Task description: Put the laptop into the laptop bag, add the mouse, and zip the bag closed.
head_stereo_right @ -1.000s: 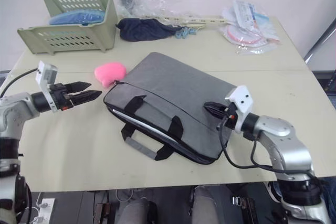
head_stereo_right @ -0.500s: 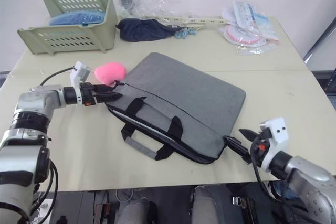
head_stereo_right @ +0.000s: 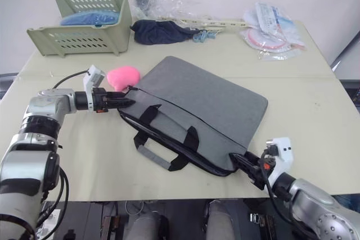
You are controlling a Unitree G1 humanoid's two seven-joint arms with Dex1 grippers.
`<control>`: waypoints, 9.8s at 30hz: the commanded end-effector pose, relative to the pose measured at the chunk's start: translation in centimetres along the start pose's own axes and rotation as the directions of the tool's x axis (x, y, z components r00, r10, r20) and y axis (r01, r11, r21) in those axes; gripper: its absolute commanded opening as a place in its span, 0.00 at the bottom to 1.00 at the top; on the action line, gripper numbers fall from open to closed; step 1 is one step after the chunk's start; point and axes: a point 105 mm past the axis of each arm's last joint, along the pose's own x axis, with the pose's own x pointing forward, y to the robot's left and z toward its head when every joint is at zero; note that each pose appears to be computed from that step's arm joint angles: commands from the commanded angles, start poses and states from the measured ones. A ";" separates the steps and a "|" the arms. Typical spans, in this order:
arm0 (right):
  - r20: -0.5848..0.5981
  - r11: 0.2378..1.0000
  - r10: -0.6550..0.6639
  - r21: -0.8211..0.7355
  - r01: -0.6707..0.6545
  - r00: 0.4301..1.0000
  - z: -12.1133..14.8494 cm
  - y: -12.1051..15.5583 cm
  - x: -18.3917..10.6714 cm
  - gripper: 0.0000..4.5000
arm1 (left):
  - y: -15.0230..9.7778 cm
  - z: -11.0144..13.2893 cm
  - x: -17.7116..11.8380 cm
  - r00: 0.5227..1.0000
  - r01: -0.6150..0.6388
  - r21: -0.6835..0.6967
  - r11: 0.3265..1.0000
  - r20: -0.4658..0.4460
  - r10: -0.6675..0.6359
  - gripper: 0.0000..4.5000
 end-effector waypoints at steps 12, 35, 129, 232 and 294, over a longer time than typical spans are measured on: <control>0.004 0.994 0.023 -0.105 -0.023 1.000 2.7 -1.6 1.0 0.00 | -3.1 -2.5 -4.5 0.998 0.022 -0.114 0.993 0.068 -0.014 0.02; 0.054 0.987 0.012 -0.164 -0.003 0.998 5.3 -4.1 2.9 0.00 | -4.6 -4.3 -3.7 0.991 -0.080 -0.102 0.992 0.102 0.090 0.02; -0.035 0.642 0.545 -0.626 -0.444 0.838 8.1 5.8 14.6 0.01 | 0.3 -3.5 -18.6 0.891 -0.432 0.185 0.883 0.243 0.385 1.00; -0.090 0.561 0.602 -0.659 -0.501 0.793 7.2 9.6 16.9 0.19 | -4.3 -7.0 -12.0 0.985 -0.047 0.176 0.983 -0.156 0.075 0.07; -0.246 0.625 0.349 -0.658 -0.420 0.904 -0.8 4.3 20.1 0.01 | -13.2 -8.2 -10.8 0.964 0.250 0.125 0.960 -0.122 -0.235 0.07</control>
